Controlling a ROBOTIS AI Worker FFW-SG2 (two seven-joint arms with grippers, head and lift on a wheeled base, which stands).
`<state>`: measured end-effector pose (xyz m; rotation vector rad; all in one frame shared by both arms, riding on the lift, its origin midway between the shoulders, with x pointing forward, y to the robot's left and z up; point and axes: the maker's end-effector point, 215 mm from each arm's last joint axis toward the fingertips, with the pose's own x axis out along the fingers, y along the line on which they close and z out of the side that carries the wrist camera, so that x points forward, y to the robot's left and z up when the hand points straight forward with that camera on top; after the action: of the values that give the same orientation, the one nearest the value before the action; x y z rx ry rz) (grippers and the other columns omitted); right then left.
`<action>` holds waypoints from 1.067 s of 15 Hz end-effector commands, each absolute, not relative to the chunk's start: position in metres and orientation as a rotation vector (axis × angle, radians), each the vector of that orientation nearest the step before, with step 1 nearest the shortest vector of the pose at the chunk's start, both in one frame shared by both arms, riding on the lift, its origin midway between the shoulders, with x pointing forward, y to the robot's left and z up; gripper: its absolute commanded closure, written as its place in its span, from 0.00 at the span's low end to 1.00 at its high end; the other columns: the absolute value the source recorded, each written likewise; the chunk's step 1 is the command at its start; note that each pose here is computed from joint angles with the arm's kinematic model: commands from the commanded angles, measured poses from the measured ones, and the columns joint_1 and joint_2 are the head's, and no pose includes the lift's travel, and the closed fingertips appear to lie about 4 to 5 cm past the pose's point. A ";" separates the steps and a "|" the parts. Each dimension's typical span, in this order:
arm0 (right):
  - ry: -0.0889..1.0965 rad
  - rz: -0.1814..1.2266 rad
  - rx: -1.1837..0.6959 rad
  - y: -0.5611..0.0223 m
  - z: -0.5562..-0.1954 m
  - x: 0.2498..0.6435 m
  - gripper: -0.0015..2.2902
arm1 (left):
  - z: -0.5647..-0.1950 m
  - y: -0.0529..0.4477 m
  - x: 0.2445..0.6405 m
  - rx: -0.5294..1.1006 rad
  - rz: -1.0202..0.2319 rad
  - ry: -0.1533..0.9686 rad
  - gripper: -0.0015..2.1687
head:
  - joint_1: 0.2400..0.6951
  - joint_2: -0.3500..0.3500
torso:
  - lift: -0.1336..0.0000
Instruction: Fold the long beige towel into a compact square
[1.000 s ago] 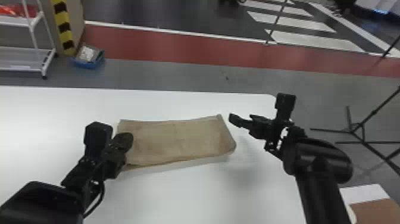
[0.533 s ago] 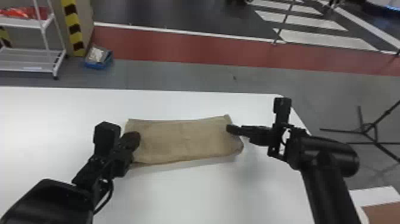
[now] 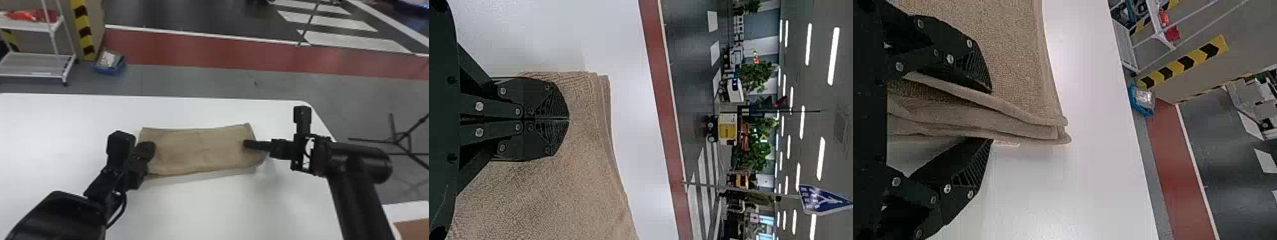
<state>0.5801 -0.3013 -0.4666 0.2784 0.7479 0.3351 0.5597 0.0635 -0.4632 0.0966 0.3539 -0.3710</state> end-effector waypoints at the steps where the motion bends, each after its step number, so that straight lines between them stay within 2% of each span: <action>1: 0.758 0.360 0.291 -0.293 -0.464 0.579 0.66 | -0.463 0.062 0.559 0.098 -0.374 0.354 0.87 | 1.00 0.18 | 0.11; 2: 0.754 0.377 0.297 -0.286 -0.462 0.580 0.72 | -0.464 0.062 0.558 0.098 -0.374 0.356 0.87 | 1.00 0.18 | 0.11; 3: 0.743 0.394 0.313 -0.279 -0.458 0.580 0.73 | -0.464 0.062 0.558 0.101 -0.375 0.355 0.87 | 1.00 0.19 | 0.11; 7: 0.675 0.477 0.332 -0.239 -0.415 0.576 0.73 | -0.467 0.063 0.557 0.106 -0.374 0.362 0.87 | 1.00 0.22 | 0.11; 11: 0.627 0.603 0.315 -0.166 -0.361 0.556 0.73 | -0.467 0.058 0.556 0.111 -0.382 0.360 0.87 | 1.00 0.28 | 0.11; 16: 0.644 0.724 0.264 -0.081 -0.337 0.539 0.73 | -0.467 0.049 0.553 0.113 -0.397 0.362 0.87 | 1.00 0.39 | 0.11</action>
<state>0.5409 -0.1026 -0.3448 0.2700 0.6502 0.6886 0.5533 0.0493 -0.4664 0.1114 0.3593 -0.3951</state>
